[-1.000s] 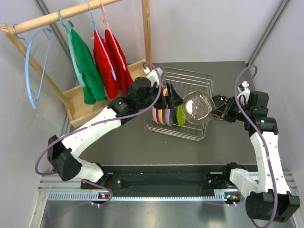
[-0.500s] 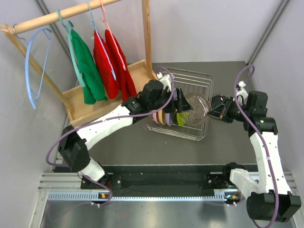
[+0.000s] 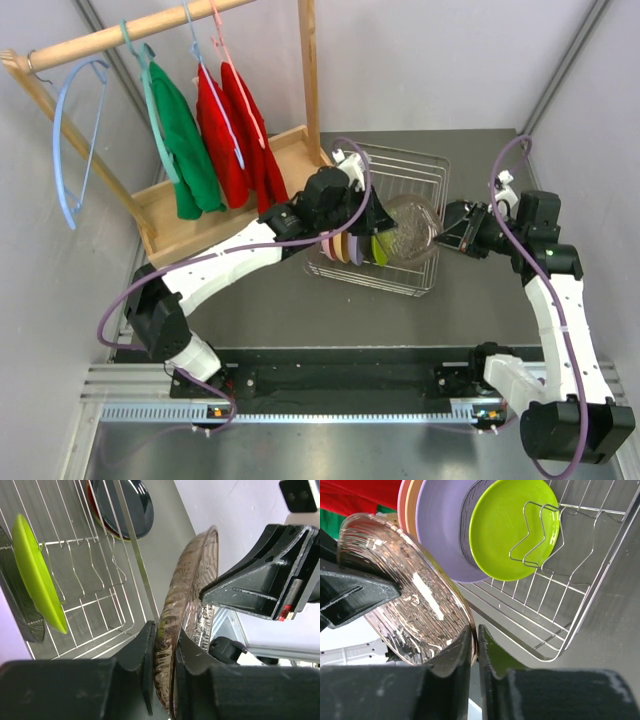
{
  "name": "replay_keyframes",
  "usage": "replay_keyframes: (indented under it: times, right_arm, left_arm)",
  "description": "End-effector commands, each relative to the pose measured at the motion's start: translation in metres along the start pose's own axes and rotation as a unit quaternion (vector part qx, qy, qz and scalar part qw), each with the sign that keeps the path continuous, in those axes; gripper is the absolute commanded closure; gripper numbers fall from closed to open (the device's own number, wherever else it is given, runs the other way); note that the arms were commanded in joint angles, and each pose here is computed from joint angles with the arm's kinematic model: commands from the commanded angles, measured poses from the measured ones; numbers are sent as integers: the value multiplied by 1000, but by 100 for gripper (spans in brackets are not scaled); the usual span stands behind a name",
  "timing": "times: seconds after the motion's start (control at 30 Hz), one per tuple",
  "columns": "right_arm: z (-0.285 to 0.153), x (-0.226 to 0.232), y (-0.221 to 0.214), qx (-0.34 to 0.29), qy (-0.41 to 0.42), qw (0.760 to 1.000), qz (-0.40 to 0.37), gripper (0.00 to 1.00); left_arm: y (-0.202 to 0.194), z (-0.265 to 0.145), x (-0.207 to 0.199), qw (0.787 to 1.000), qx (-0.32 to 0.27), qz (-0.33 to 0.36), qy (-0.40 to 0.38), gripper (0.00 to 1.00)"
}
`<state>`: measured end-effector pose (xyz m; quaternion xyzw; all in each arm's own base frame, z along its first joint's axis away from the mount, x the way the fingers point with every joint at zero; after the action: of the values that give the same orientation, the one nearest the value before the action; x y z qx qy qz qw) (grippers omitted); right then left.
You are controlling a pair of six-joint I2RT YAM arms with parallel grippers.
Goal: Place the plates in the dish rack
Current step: Pick up the plate at the center of the board, then insert the plate into the dish rack.
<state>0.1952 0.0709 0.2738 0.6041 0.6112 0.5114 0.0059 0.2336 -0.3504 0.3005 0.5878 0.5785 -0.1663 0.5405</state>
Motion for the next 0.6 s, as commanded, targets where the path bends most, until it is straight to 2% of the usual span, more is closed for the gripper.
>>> replay_keyframes:
  times: [0.0,0.03,0.1,0.13,0.27,0.4,0.57]
  right_arm:
    - [0,7,7,-18,20,999,-32,86]
    - [-1,7,8,-20,13,999,-32,78]
    - [-3,5,6,-15,-1,999,-33,68]
    - [-5,2,8,-21,-27,999,-38,56]
    - [-19,-13,12,-32,-141,988,-51,34]
    - [-33,-24,16,-52,-232,970,-54,26]
    - [-38,-28,19,-73,-261,962,-36,24]
  left_arm:
    - [12,-4,-19,999,-22,22,-16,90]
    - [13,-5,-22,999,-25,25,-12,94]
    - [13,-2,-20,999,-28,35,7,100]
    - [11,-4,-23,999,-25,40,21,100]
    - [15,0,-13,987,-67,83,121,100]
    - [17,1,-7,971,-91,114,192,100]
    - [19,4,11,945,-108,149,271,100]
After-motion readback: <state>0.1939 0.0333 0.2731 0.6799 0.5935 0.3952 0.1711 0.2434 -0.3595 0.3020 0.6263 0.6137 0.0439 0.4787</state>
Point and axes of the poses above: each gripper's point midway between its finger pads, its own z axis out along the fingers, its own x axis along the line the jaws close on, y = z × x, the point moved 7 cm from there along -z, back along the fingers, and after that the axes turned 12 degrees about -z, right-handed, at the moved point
